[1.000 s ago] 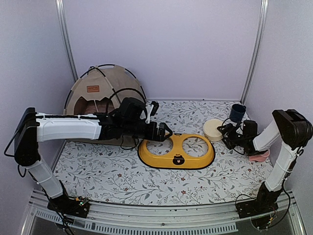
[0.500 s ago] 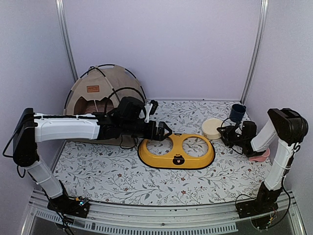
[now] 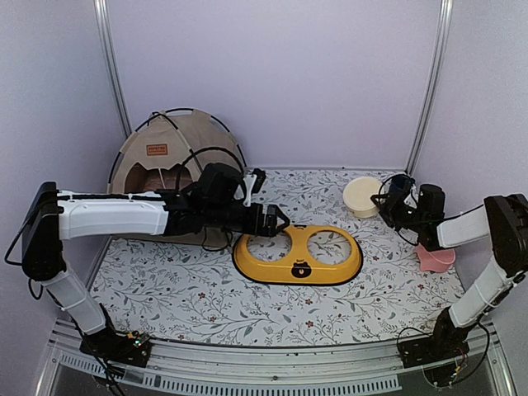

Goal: Set up the pet tent

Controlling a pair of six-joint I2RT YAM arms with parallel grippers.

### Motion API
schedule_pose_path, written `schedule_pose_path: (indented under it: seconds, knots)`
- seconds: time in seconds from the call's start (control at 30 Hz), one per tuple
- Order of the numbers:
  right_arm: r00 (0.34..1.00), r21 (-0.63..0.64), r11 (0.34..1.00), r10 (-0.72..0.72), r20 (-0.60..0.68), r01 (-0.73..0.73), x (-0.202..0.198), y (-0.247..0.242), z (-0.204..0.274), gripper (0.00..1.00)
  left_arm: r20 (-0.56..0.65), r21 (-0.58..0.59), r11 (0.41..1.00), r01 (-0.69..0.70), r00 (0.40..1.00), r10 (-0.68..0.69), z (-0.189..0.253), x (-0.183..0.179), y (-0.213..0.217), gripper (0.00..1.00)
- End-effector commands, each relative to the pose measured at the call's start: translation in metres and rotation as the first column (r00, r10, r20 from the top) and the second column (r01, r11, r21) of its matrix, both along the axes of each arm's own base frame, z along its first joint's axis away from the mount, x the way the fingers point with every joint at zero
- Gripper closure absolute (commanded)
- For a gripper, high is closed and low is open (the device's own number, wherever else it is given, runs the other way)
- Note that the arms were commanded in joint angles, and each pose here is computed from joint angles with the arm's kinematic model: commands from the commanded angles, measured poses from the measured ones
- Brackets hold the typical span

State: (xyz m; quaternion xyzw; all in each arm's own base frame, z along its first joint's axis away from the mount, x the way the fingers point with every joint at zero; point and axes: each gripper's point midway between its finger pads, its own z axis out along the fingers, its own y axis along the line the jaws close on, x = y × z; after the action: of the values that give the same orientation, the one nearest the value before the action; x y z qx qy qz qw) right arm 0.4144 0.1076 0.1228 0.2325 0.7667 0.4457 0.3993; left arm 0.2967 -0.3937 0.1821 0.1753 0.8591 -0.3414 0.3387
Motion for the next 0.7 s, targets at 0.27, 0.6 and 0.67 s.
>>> schedule_pose_path:
  seconds: [0.27,0.6,0.67]
  knots:
    - [0.963,-0.420,0.903,0.184,0.195,-0.087,-0.033,0.042,0.093,0.89,-0.033,0.102,0.993,-0.063,0.997,0.066,-0.037,0.006,0.036,0.01]
    - [0.955,-0.693,0.713,0.266,0.127,-0.107,-0.067,0.080,0.093,0.89,-0.057,0.166,0.983,-0.083,0.994,0.094,-0.056,0.003,0.058,0.03]
    - [0.956,-0.735,0.669,0.274,0.108,-0.109,-0.068,0.084,0.090,0.89,-0.054,0.177,0.980,-0.088,0.994,0.099,-0.056,0.005,0.061,0.03]
